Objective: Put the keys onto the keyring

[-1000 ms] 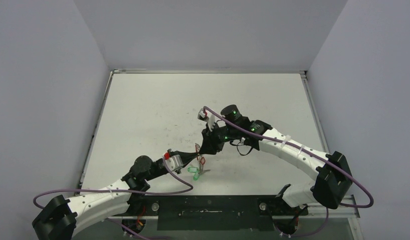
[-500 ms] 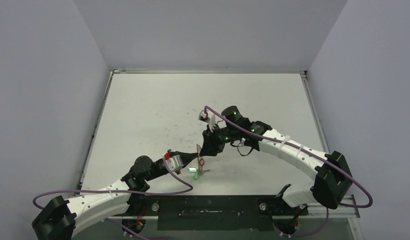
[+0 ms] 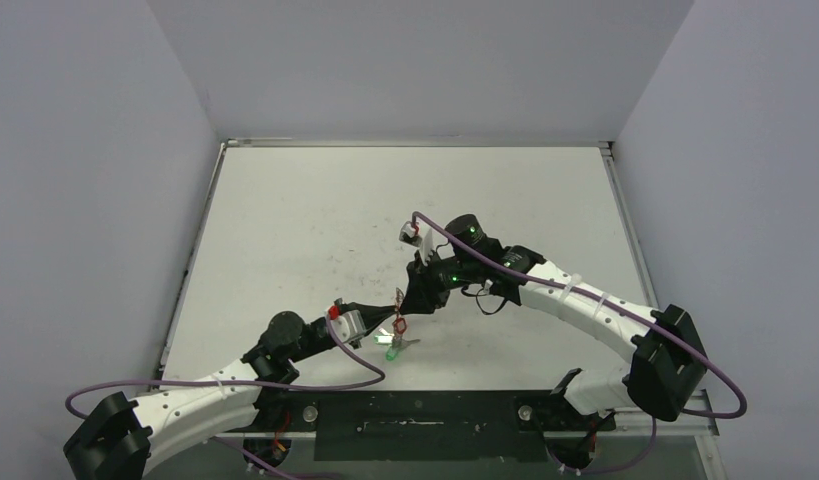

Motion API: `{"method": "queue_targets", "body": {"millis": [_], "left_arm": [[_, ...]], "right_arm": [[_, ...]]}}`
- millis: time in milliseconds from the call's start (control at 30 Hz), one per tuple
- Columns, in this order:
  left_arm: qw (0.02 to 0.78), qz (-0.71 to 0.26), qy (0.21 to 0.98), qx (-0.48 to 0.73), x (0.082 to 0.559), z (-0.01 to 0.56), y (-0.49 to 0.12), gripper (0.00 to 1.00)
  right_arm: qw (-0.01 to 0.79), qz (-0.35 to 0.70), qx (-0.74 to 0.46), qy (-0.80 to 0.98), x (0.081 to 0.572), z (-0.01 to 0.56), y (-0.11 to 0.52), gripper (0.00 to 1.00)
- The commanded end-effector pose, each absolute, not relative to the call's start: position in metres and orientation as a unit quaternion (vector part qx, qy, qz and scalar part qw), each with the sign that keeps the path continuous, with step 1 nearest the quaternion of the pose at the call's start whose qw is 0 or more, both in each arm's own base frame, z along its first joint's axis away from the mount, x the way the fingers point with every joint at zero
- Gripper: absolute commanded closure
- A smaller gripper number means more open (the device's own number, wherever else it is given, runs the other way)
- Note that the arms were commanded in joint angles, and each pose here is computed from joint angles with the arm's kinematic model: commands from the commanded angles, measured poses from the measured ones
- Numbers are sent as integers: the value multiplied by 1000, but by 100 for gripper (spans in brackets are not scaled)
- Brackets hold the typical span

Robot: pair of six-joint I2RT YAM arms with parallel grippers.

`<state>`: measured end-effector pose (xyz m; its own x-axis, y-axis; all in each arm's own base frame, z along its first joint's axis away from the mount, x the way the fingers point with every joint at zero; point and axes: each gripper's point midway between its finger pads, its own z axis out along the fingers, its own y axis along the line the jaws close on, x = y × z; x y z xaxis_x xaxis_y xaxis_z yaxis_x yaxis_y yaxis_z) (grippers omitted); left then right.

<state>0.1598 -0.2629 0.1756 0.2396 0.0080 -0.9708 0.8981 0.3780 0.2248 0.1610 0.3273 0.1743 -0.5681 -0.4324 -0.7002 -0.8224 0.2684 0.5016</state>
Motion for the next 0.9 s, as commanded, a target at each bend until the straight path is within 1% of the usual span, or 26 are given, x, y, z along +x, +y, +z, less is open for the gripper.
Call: {"method": "queue_targets", "body": {"millis": [0,300,400,433,567,667,867], "left_arm": [[684,-339,484,428,162,201,-263,100],[684,-337,485,429,163,201,-263,100],[684,-337,486,429,163,200,-263,100],[684,-337,485,429,163,200,-263,100],[685,-336,485,428,163,201,-262,100],[686,-335,485,427,163,201,-262,100],[685,-334,487,427,163,200,-261,100]], "right_arm": [[231,474,-408,746,160,188,335,75],[220,488,-397,746,157,186,338,75],[214,487,-395,749,155,182,337,76],[212,487,-395,749,155,180,337,78],[208,478,-398,755,154,176,334,93],[206,466,-402,761,154,172,329,100],[204,449,-409,768,155,166,321,100]]}}
